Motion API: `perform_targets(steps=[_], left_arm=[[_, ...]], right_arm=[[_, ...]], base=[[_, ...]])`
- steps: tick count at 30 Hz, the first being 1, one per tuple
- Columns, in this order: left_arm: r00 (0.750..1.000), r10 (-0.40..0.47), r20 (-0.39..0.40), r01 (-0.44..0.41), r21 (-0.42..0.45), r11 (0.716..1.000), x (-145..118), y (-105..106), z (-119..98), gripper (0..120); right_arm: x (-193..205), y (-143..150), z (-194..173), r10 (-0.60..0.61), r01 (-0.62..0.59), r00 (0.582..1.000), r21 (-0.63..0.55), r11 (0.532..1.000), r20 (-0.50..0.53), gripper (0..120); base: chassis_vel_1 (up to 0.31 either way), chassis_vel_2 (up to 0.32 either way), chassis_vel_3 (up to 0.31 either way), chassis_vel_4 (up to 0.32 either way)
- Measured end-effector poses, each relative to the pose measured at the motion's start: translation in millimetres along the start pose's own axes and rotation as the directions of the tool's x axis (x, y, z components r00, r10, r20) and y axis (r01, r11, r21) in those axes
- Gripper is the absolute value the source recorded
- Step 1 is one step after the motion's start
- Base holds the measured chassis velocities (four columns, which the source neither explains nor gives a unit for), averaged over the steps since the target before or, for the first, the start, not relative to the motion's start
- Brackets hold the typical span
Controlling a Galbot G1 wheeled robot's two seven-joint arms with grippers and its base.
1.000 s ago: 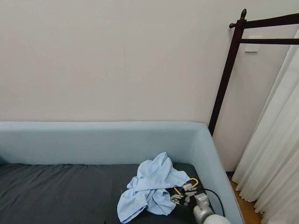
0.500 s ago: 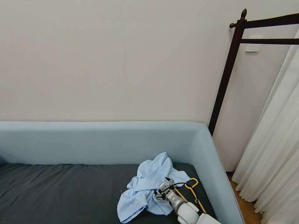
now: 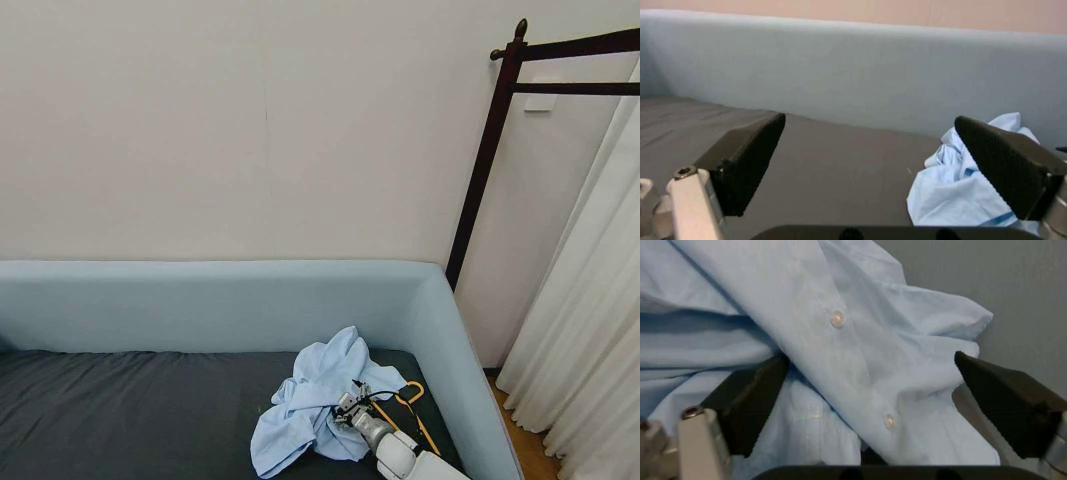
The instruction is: Pick up the clothes from the sofa and hang them on the clothes hanger.
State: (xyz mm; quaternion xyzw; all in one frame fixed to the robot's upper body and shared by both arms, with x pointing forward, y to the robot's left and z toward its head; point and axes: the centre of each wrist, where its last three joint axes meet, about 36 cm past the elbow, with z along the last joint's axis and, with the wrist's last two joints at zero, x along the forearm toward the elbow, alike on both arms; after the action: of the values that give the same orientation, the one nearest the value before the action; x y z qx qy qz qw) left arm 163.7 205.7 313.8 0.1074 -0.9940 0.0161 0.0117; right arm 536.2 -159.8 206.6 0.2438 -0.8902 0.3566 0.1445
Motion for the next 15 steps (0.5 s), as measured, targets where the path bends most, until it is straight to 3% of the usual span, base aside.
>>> perform_targets(steps=[15], left_arm=[[1.000, 0.000, 0.006, 0.000, 0.007, 1.000, -2.7, 0.1, -1.9, 100]], right_arm=[[-9.6, -5.4, 9.9, -0.025, 0.024, 1.000, 0.063, 0.998, 0.017, 39]], base=[[0.000, 0.000, 0.000, 0.000]])
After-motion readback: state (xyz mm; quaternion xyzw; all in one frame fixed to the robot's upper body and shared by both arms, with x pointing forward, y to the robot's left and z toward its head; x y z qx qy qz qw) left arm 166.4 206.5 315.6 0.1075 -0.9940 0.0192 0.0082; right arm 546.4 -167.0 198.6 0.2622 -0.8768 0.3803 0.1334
